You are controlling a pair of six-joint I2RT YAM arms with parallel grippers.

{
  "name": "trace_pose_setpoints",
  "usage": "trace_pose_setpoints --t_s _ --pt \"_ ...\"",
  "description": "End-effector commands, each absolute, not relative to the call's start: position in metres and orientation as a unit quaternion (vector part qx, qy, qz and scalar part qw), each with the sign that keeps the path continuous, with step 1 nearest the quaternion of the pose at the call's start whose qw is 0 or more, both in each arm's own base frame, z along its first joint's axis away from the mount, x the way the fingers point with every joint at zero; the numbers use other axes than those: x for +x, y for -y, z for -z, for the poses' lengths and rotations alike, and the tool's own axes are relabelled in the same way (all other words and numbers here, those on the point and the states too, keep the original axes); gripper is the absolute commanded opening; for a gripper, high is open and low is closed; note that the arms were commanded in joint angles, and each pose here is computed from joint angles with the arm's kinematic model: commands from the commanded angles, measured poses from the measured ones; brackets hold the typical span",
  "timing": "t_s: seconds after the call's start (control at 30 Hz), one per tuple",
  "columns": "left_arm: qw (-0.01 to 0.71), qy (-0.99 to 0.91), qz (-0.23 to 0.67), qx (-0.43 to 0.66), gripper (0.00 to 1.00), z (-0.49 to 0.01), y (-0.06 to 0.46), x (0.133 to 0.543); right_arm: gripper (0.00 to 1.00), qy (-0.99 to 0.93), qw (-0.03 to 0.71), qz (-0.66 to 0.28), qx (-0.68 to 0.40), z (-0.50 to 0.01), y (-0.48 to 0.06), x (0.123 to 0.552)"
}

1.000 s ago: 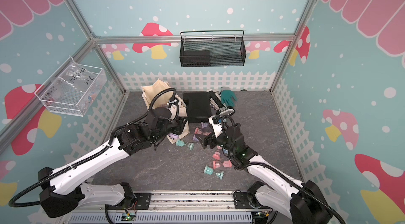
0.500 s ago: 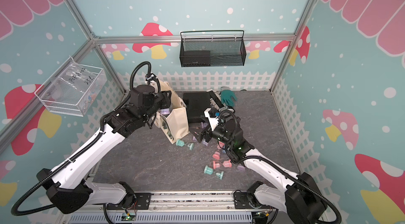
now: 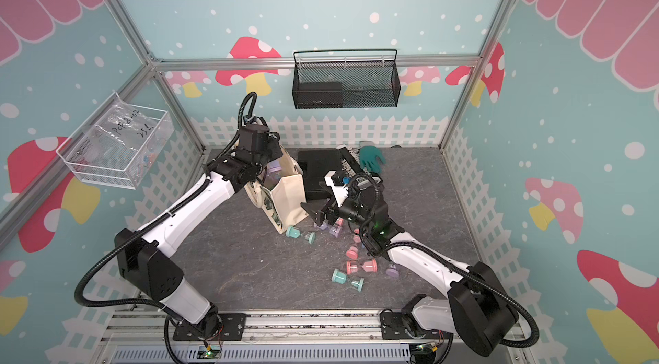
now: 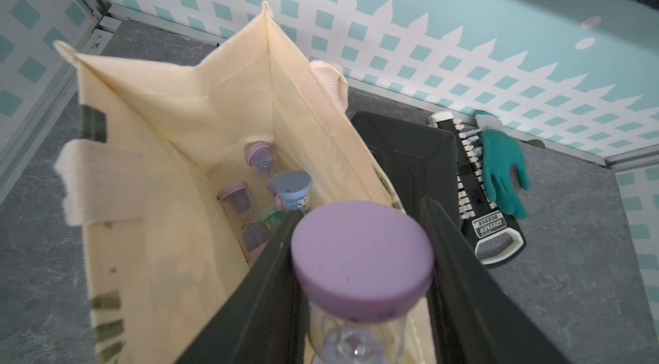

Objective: Put the hourglass into the canvas bag
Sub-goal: Place the hourglass in the canvas bag.

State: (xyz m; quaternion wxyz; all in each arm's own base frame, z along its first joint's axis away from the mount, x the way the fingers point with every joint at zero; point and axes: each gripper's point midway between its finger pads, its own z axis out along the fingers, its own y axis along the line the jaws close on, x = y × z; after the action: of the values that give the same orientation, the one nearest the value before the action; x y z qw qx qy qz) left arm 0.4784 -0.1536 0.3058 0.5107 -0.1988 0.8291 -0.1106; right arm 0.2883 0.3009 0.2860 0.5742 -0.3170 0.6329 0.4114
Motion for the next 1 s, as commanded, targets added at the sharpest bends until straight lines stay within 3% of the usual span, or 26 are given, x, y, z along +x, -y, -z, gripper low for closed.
trace_pose_setpoints --t_s 0.0,0.73,0.97 --pt "0.516 -0.811 0.120 -0.247 0.23 -0.306 0.143 0.493 1.00 -0.605 0.597 -0.402 -0.341 -0.299 -0.304 0.289" --pt "0.420 -0.852 0.039 -0.310 0.27 -0.170 0.116 0.520 1.00 -0.604 0.613 -0.382 -0.337 -0.293 -0.292 0.283" --pt "0.401 -0.857 0.037 -0.321 0.37 -0.150 0.117 0.517 1.00 -0.602 0.616 -0.382 -0.336 -0.295 -0.290 0.281"
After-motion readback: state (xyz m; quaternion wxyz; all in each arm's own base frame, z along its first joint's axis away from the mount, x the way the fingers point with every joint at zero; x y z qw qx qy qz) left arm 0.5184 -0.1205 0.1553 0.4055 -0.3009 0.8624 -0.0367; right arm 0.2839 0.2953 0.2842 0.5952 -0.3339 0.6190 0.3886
